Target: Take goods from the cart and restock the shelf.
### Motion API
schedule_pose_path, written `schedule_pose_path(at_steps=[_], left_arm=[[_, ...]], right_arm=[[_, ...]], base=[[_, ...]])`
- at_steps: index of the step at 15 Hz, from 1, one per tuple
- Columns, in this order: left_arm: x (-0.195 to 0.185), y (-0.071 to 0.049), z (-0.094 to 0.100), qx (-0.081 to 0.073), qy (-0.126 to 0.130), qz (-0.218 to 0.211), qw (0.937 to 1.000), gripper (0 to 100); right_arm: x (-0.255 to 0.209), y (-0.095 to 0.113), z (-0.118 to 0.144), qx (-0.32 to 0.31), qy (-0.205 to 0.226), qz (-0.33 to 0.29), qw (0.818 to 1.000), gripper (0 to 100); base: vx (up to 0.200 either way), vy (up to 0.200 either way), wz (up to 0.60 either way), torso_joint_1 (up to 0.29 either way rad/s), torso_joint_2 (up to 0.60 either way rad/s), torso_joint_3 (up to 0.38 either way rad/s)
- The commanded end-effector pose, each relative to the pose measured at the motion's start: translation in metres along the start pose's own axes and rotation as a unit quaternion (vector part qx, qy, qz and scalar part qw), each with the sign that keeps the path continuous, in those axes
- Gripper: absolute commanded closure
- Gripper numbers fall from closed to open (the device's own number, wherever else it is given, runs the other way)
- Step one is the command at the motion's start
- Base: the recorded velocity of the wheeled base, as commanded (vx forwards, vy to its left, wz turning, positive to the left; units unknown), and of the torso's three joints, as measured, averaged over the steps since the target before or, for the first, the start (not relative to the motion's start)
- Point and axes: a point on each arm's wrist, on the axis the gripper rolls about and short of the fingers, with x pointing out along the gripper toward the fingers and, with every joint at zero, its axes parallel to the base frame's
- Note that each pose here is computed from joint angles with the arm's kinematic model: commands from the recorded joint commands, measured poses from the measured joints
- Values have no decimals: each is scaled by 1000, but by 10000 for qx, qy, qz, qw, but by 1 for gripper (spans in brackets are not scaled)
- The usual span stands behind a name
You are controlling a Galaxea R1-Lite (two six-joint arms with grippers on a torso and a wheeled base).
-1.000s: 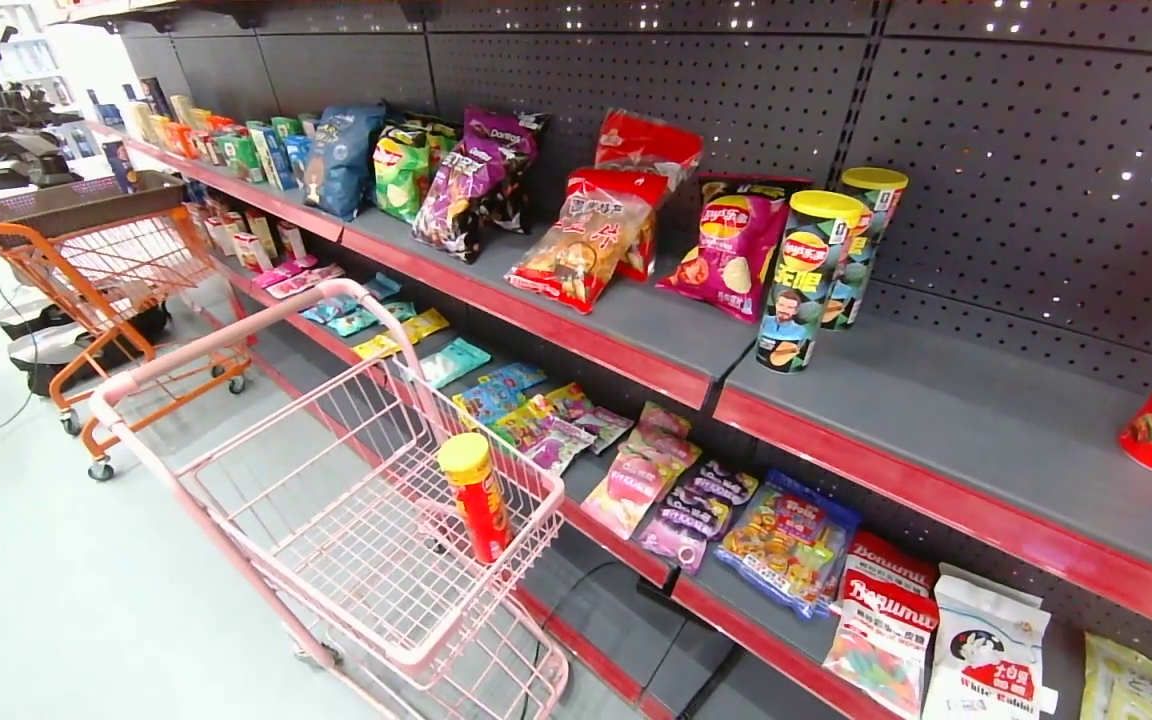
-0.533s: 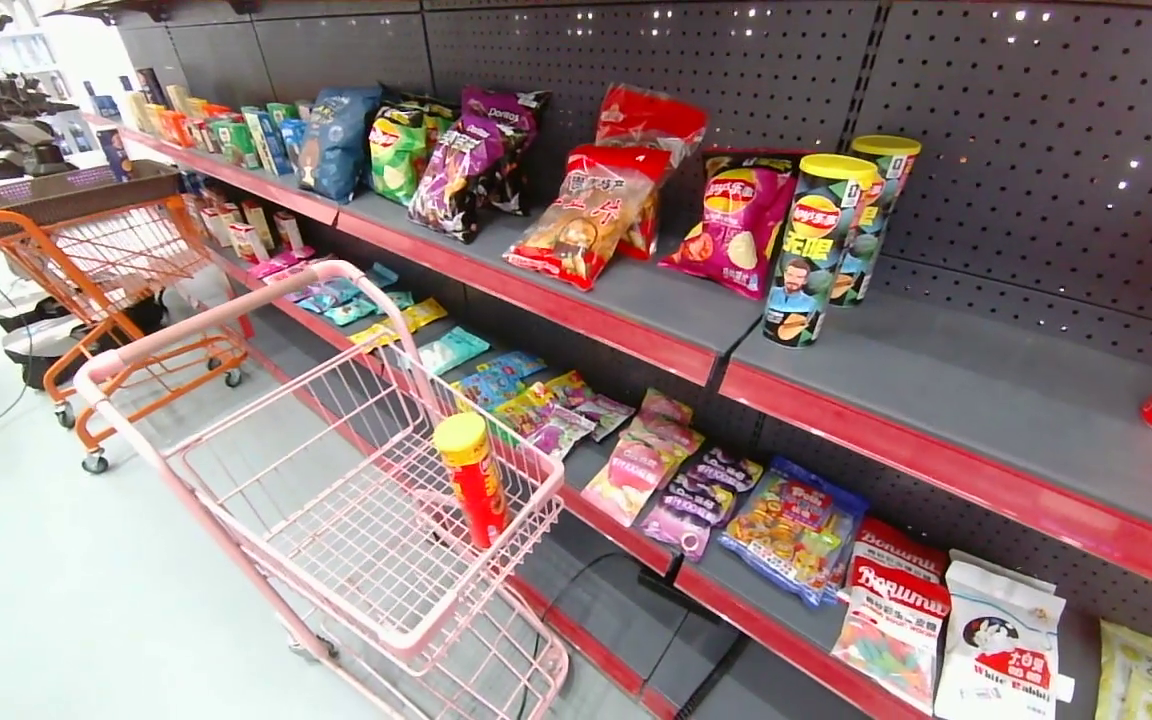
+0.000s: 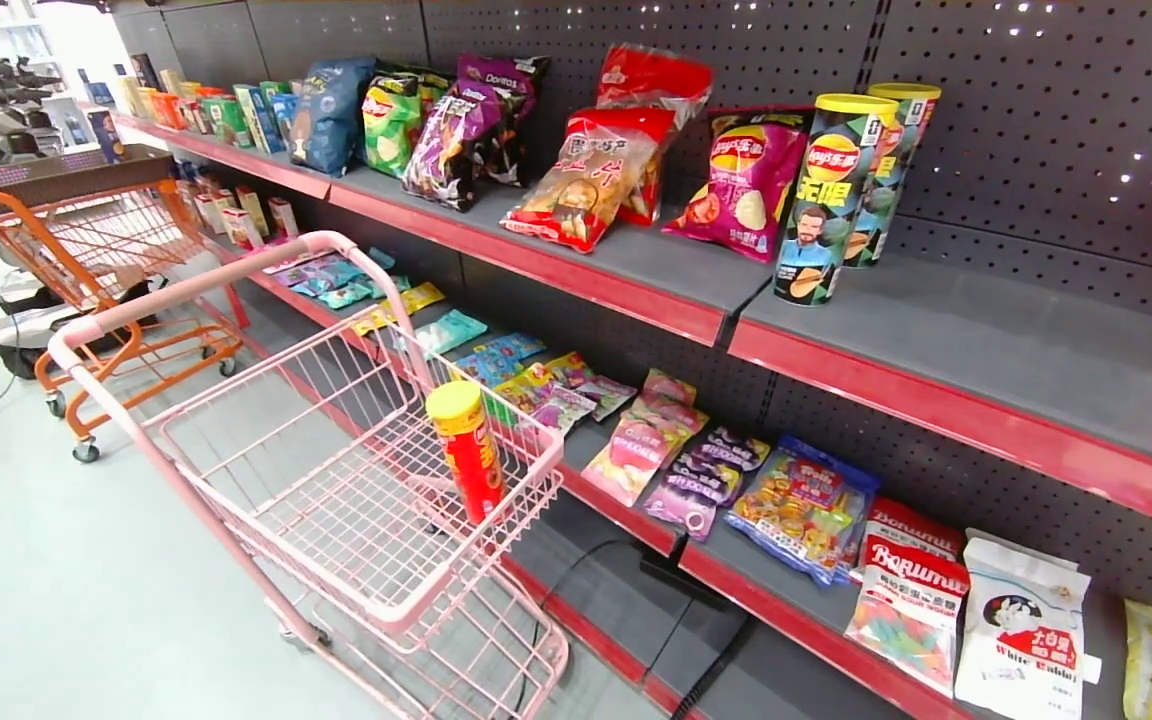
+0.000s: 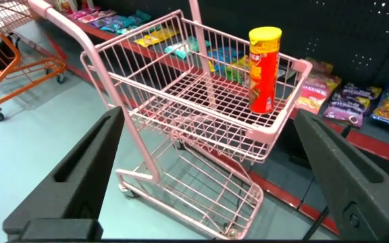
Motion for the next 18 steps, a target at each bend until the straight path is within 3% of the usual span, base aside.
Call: schedule_pose_path(at_steps=[1, 4, 5, 6, 7, 8, 9, 10, 11, 13, 15, 16, 18], left_arm=[[0, 0, 0, -3, 0, -16, 10000, 0], [0, 0, 2, 36, -31, -8, 10000, 0], [-4, 0, 37, 0, -307, -61, 9995, 0], [17, 1, 117, -302, -158, -104, 9994, 0], [30, 1, 145, -563, -164, -86, 9982, 0], [77, 1, 204, -861, -82, -38, 9962, 0], [105, 0, 202, -715, 328, -78, 9969, 0], [129, -2, 188, -413, 762, -302, 9958, 0], [156, -4, 175, -406, 1076, -676, 9911, 0], [216, -4, 150, -426, 1367, -1321, 9808, 0], [261, -9, 118, 50, 1706, -1656, 9713, 0], [274, -12, 104, 132, 1833, -1883, 9648, 0], [296, -19, 78, 66, 2097, -2265, 9512, 0]], right_arm=[[0, 0, 0, -4, -1, 2, 10000, 0], [0, 0, 0, 4, -1, 2, 10000, 0], [0, 0, 0, 4, -1, 2, 10000, 0], [0, 0, 0, 4, -1, 2, 10000, 0], [0, 0, 0, 4, -1, -5, 10000, 0], [0, 0, 0, 4, -1, 2, 10000, 0], [0, 0, 0, 4, -1, 2, 10000, 0], [0, 0, 0, 4, -1, 2, 10000, 0], [0, 0, 0, 4, -1, 2, 10000, 0], [0, 0, 0, 4, -1, 2, 10000, 0], [0, 0, 0, 4, -1, 2, 10000, 0], [0, 0, 0, 4, -1, -5, 10000, 0], [0, 0, 0, 4, -1, 2, 10000, 0]], base=[[0, 0, 0, -56, 134, 85], [0, 0, 0, -11, 28, 17], [0, 0, 0, 0, 0, 0], [0, 0, 0, 0, 0, 0], [0, 0, 0, 0, 0, 0], [0, 0, 0, 0, 0, 0], [0, 0, 0, 0, 0, 0], [0, 0, 0, 0, 0, 0], [0, 0, 0, 0, 0, 0], [0, 0, 0, 0, 0, 0], [0, 0, 0, 0, 0, 0], [0, 0, 0, 0, 0, 0], [0, 0, 0, 0, 0, 0]])
